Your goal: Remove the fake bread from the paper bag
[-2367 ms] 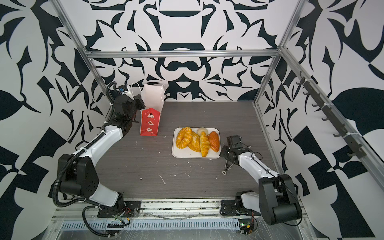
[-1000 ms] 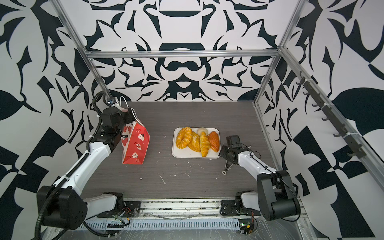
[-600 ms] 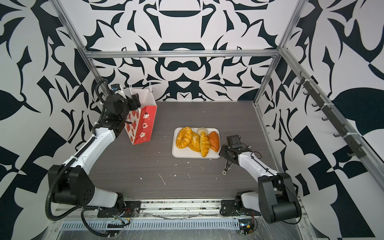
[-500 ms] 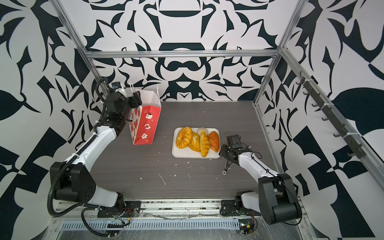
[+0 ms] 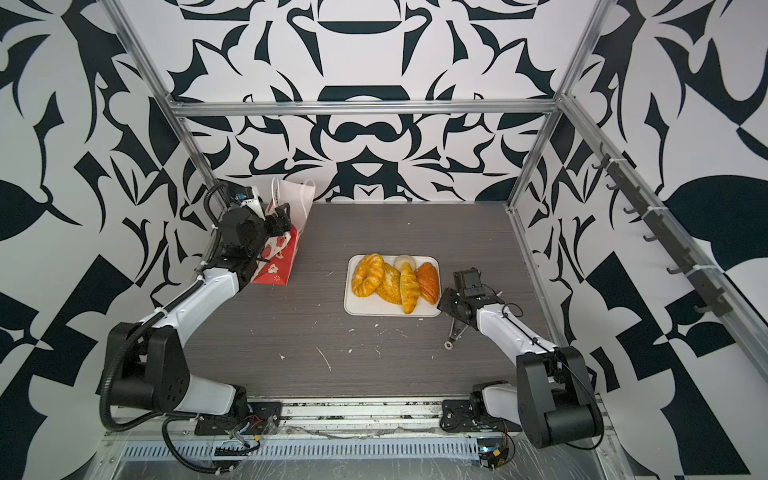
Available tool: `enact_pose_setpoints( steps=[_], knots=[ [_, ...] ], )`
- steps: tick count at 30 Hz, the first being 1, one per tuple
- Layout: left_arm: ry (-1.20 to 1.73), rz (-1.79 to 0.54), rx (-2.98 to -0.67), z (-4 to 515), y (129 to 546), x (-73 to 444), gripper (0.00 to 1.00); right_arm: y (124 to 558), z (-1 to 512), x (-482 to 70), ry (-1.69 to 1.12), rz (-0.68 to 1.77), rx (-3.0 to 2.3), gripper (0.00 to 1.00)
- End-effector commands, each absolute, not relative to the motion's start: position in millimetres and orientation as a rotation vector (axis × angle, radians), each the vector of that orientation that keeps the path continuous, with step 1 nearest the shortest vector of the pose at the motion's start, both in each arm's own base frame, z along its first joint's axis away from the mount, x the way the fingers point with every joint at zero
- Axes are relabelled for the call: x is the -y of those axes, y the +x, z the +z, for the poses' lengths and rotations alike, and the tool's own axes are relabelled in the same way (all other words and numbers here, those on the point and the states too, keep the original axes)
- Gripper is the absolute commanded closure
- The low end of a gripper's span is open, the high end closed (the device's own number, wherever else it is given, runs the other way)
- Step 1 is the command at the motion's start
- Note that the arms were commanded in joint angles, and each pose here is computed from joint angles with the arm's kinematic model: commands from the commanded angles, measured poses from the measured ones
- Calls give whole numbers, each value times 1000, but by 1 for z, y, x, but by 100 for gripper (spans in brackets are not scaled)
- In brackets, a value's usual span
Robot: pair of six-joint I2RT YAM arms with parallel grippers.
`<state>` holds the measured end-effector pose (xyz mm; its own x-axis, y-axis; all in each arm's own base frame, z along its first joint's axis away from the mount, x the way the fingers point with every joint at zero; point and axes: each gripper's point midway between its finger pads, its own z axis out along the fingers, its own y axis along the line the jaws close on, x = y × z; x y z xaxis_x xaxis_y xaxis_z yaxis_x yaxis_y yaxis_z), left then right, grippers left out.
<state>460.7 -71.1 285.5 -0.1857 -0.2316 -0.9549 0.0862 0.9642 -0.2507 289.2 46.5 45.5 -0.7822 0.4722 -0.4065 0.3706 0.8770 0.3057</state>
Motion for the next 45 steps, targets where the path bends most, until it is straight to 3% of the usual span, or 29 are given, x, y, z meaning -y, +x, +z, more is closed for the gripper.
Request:
enact_pose_setpoints(
  steps=[1, 6, 18, 26, 29, 38, 45],
  knots=[
    [-108, -247, -1675, 311, 441, 63, 17, 298, 52, -54, 578, 313, -2543, 34],
    [-107, -244, -1637, 332, 421, 58, 17, 313, 86, -97, 317, 308, -2507, 34],
    [-86, -269, -1629, 337, 424, 64, 17, 379, 217, -262, -125, 701, -2266, 34],
    [-84, -281, -1632, 333, 428, 66, 17, 381, 193, -249, -109, 589, -2313, 34],
    [-82, -283, -1635, 330, 428, 67, 17, 374, 194, -256, -129, 654, -2317, 34],
    [-80, -294, -1639, 328, 429, 68, 17, 377, 277, -312, -229, 1048, -2130, 34],
    [-82, -297, -1641, 328, 428, 68, 17, 377, 325, -353, -351, 1182, -2018, 34]
  ],
)
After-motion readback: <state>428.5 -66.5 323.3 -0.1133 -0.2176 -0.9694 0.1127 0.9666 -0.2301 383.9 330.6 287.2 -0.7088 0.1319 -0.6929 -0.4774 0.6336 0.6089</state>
